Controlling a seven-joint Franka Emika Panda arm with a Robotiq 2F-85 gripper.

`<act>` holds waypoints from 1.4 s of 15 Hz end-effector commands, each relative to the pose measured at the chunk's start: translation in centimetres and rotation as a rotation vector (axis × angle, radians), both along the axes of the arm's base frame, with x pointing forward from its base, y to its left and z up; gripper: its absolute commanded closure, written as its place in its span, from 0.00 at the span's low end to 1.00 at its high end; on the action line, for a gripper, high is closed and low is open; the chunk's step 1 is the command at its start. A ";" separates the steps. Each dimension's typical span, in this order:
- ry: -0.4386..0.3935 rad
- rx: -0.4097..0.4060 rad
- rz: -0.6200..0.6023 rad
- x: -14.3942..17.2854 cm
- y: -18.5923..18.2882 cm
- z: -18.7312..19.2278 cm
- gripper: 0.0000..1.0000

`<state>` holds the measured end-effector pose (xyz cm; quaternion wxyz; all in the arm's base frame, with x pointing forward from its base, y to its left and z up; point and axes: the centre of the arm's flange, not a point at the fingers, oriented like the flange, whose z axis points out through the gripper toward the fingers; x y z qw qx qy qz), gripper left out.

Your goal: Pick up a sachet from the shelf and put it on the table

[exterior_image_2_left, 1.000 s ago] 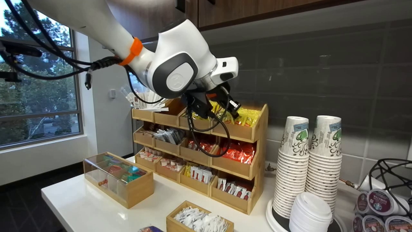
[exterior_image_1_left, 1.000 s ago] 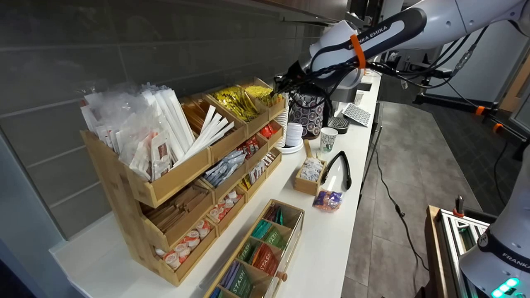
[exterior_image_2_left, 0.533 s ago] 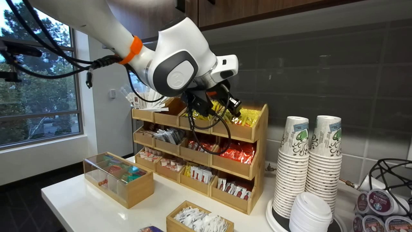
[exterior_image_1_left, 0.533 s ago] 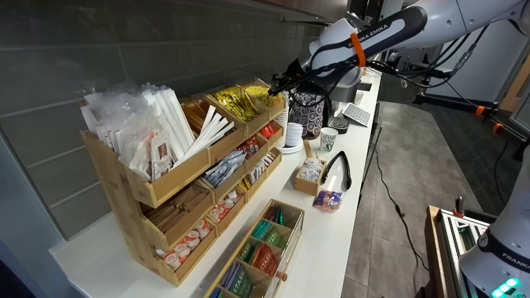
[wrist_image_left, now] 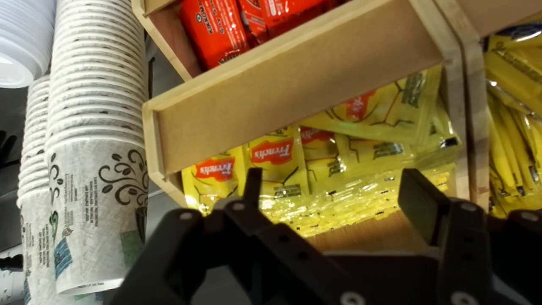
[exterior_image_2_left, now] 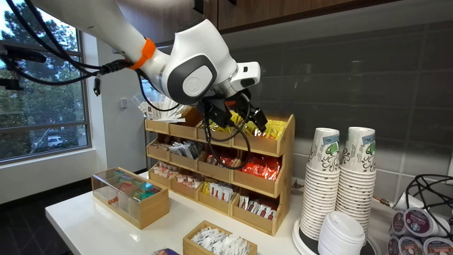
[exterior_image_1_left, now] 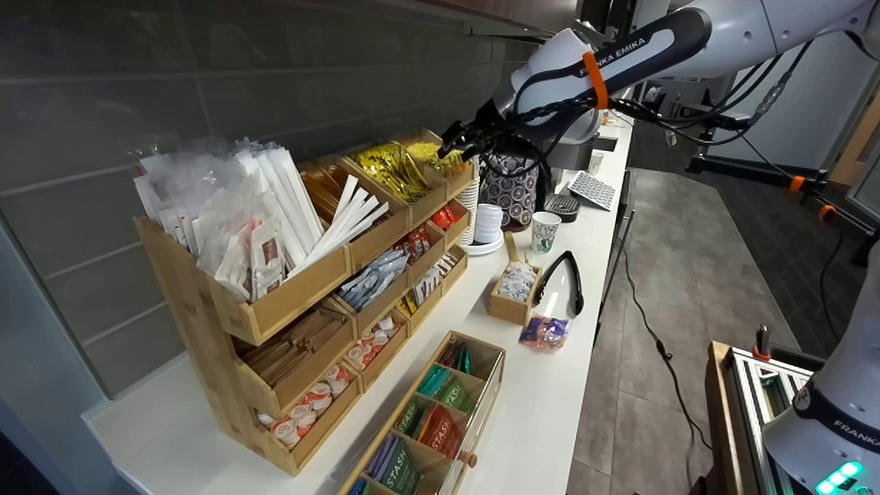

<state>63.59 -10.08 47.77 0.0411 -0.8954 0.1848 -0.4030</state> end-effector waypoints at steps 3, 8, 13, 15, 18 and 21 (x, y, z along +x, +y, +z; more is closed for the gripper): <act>0.060 0.027 0.000 -0.1 0.7 -0.5 0.00; 0.076 0.043 -0.001 0.0 1.2 -0.9 0.02; 0.088 0.058 -0.005 0.1 1.6 -1.1 0.24; 0.089 0.062 -0.008 0.1 1.7 -1.1 0.42; 0.092 0.065 -0.021 0.0 1.3 -1.1 0.60; 0.094 0.069 -0.031 -0.1 1.0 -1.1 0.73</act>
